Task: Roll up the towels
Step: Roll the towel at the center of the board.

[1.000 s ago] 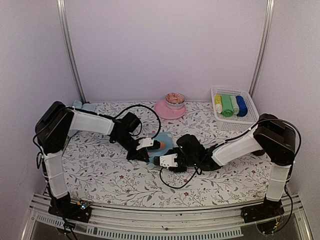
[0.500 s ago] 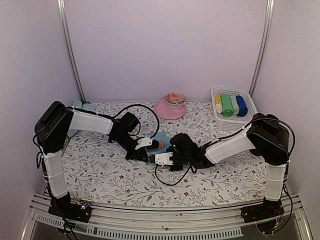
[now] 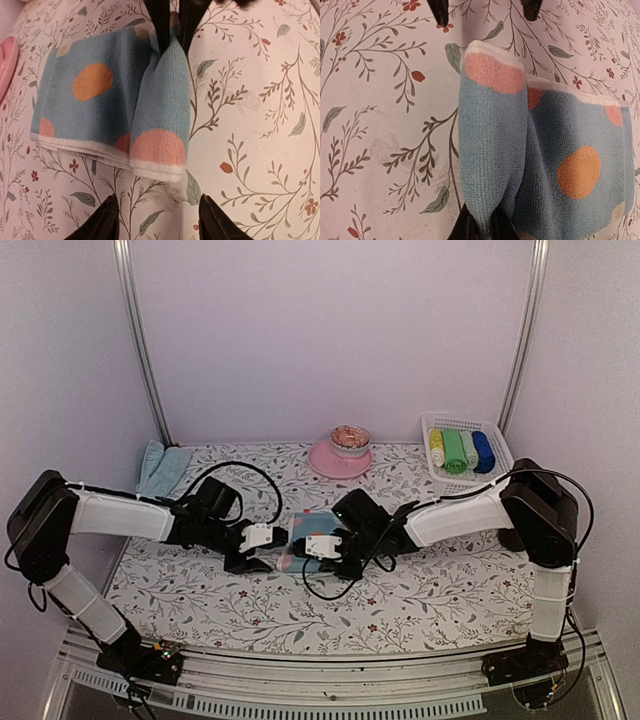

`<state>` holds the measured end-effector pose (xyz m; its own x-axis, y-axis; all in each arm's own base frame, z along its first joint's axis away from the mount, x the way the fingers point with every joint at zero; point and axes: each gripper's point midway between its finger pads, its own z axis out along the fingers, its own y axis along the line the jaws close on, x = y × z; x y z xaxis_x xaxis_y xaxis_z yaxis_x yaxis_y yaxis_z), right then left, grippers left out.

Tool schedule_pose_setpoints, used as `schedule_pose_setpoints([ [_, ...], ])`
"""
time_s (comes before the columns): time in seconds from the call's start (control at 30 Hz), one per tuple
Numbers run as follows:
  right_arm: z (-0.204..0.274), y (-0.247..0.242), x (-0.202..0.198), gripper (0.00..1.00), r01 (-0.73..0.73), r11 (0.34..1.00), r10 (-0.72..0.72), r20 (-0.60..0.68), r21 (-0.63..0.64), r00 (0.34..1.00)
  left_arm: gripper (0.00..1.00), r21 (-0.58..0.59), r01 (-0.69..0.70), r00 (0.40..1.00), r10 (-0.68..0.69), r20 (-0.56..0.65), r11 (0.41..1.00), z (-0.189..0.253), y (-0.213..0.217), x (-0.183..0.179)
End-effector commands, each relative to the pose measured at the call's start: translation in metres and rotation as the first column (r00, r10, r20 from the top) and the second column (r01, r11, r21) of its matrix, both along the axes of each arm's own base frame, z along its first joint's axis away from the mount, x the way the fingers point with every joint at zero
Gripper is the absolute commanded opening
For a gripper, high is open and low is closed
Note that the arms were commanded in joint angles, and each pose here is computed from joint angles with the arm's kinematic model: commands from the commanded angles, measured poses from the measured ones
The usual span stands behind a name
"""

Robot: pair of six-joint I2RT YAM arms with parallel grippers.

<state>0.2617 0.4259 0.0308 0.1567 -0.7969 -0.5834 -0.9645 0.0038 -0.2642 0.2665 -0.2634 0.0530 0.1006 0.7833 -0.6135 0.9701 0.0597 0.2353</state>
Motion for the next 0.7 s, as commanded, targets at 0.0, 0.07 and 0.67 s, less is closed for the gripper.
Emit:
schedule_pose_setpoints([
  [0.0, -0.002, 0.001, -0.020, 0.04, -0.008, 1.000, 0.005, -0.223, -0.011, 0.975, 0.53, -0.046, 0.007, 0.978, 0.003, 0.210, 0.999, 0.012, 0.007, 0.011],
  [0.07, -0.001, 0.002, -0.021, 0.04, -0.004, 1.000, 0.001, -0.280, -0.011, 0.960, 0.51, -0.060, 0.022, 0.965, -0.005, 0.264, 0.998, 0.016, 0.009, 0.010],
  [0.67, -0.032, -0.007, -0.006, 0.05, 0.075, 0.994, -0.110, -0.627, -0.082, 0.771, 0.36, 0.004, 0.149, 0.849, -0.131, 0.512, 0.989, 0.014, -0.011, -0.025],
])
